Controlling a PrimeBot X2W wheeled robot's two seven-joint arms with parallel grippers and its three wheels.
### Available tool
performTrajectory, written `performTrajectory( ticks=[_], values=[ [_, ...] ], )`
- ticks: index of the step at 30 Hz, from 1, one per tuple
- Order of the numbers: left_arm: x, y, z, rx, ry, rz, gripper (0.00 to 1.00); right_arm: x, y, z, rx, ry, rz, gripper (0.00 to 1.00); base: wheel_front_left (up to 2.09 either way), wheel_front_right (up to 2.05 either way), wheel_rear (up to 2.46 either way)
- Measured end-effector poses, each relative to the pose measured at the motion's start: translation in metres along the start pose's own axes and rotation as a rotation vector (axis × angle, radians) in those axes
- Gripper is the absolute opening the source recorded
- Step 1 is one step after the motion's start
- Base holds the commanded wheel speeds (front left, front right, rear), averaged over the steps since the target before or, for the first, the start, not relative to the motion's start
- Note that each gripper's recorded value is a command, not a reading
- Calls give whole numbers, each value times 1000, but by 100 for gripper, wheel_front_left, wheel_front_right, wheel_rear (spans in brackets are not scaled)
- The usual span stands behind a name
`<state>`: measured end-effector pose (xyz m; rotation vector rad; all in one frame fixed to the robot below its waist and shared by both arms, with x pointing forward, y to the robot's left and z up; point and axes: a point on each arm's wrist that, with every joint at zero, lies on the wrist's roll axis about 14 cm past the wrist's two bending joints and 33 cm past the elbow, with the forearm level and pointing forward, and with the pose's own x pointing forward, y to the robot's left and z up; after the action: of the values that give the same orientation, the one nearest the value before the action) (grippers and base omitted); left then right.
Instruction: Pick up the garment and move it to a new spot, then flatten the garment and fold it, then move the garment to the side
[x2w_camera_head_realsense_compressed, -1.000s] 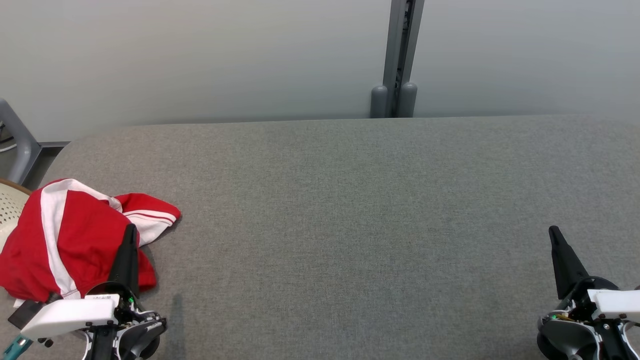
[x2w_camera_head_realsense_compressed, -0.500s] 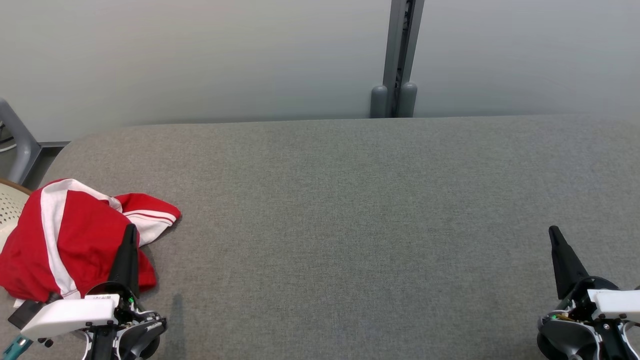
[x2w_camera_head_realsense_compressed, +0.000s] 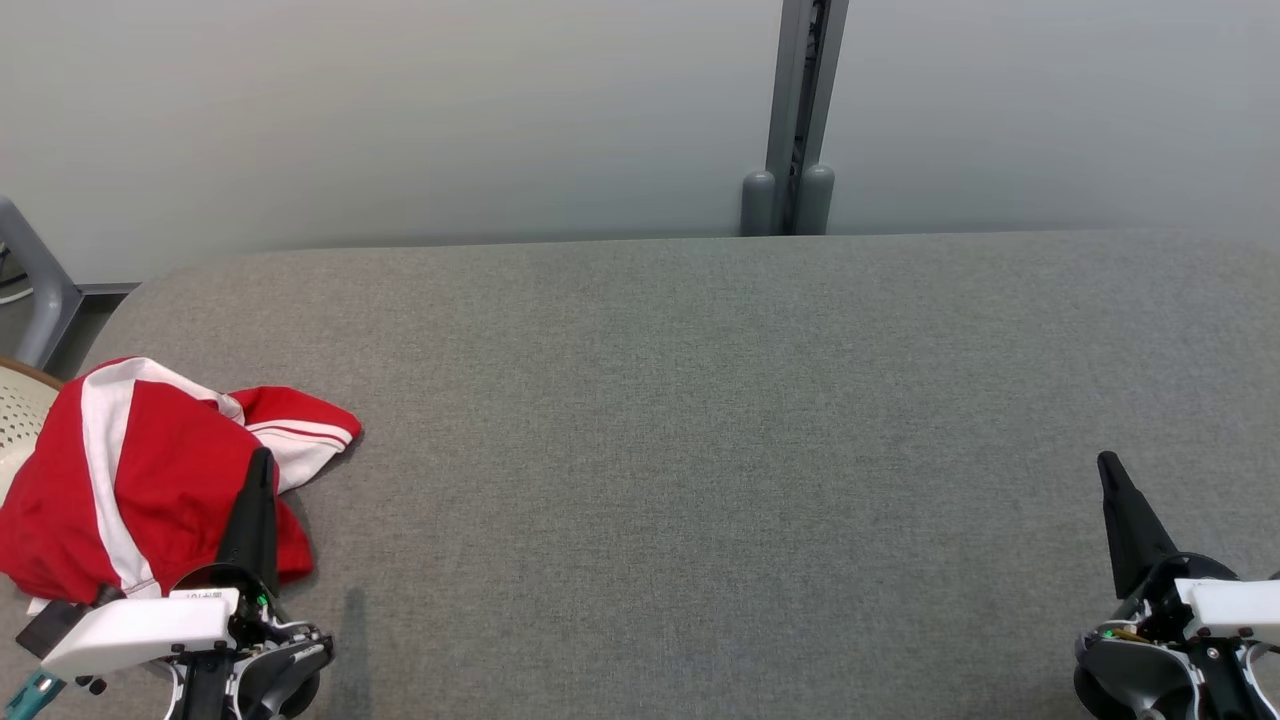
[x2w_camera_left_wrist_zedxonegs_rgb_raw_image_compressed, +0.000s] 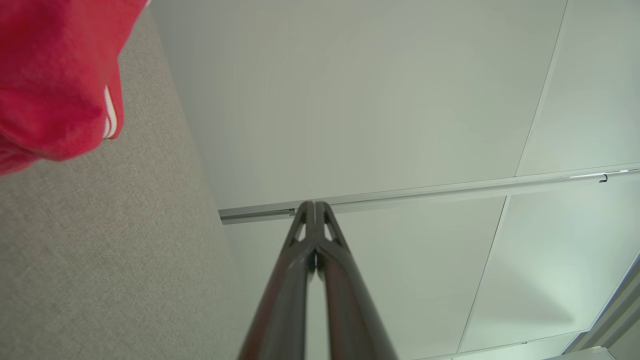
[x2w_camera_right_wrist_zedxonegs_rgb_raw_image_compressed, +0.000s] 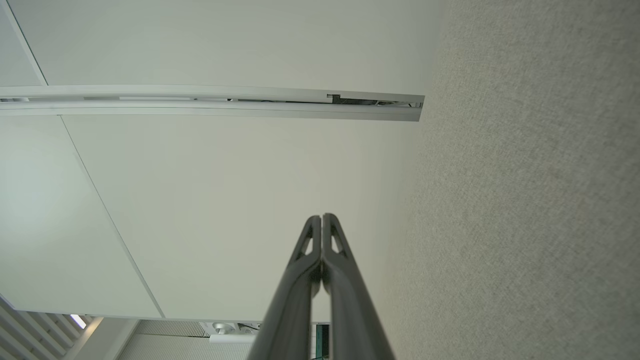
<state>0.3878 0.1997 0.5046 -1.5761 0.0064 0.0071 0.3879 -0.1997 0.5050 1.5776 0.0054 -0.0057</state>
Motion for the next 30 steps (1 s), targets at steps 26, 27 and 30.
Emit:
performTrajectory(
  ticks=[26, 27, 30],
  values=[
    [0, 0, 0, 0, 0, 0, 0, 0, 0, 0, 0, 0, 0, 0, 0, 0, 0],
    [0, 0, 0, 0, 0, 0, 0, 0, 0, 0, 0, 0, 0, 0, 0, 0, 0],
    [0, 0, 0, 0, 0, 0, 0, 0, 0, 0, 0, 0, 0, 0, 0, 0, 0]
  ],
)
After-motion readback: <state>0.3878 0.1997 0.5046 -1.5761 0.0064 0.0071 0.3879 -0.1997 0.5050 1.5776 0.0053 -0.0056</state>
